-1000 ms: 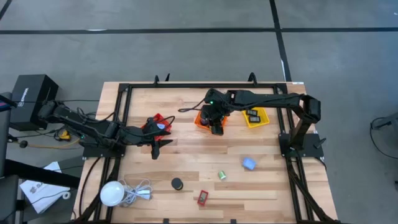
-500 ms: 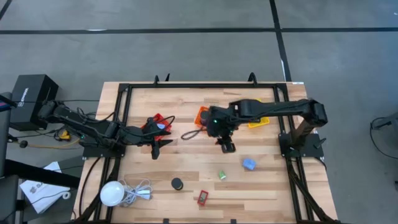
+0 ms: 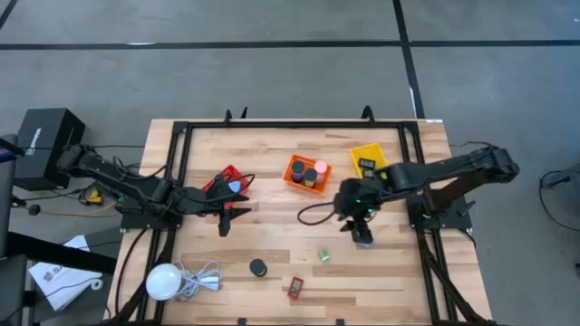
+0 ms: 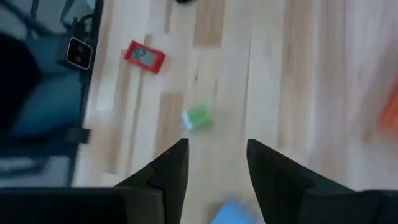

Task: Pick & Place Office items
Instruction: Put the red digital timer into the yellow basket

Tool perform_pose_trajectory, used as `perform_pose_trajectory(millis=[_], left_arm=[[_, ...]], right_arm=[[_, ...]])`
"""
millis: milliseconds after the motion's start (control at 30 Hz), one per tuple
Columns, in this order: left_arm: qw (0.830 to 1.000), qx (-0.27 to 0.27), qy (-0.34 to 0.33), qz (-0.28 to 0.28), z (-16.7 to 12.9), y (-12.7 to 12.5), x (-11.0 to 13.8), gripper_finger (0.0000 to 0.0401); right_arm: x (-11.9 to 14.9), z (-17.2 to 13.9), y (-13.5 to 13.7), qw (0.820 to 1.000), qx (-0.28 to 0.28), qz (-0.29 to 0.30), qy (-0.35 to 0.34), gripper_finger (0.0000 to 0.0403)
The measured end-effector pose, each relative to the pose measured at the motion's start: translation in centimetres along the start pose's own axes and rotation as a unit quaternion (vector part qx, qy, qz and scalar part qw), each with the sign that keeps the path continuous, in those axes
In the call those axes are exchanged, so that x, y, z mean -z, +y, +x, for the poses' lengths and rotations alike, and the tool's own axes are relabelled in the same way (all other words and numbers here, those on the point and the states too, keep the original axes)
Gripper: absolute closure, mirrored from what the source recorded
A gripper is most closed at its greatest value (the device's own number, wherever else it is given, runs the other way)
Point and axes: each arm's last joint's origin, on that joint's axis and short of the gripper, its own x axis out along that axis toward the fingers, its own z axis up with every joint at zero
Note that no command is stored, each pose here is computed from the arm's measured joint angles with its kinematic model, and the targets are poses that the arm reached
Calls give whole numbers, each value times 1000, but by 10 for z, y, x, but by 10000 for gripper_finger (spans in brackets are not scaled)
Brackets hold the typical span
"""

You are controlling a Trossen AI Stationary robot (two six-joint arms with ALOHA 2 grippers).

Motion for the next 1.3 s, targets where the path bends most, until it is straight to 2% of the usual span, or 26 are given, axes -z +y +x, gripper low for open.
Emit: perform_pose_trajectory(millis=[133,300,400,500,567,600,867,1100,1300], left_arm=[[1000,2,-2,-1,0,0,0,233],[1000,2,-3,-2,0,-1,-1,233],[1000,3,-5,-2,0,-1,-1,233],[1000,3,-5,-2,0,-1,-1,233],[1000,3,-5,-2,0,-1,-1,233],[1000,3,-5,-2,0,-1,-1,233],[1000,3,-5,-3,0,-1,-1,233],[1000,4,-8,-4,0,-1,-2,233],[1000,5,-10,-5,0,-1,-2,233]], right_arm=[[30,-1,6,996,-3,84,28,249],[53,3,9,982,10,175,71,249],[67,4,7,966,74,221,112,246],[79,3,4,932,161,293,140,243],[83,3,4,915,183,327,149,243],[83,3,6,915,182,329,148,243],[73,12,17,942,134,289,106,243],[58,16,24,981,75,170,48,243],[41,17,24,996,40,69,-24,243]])
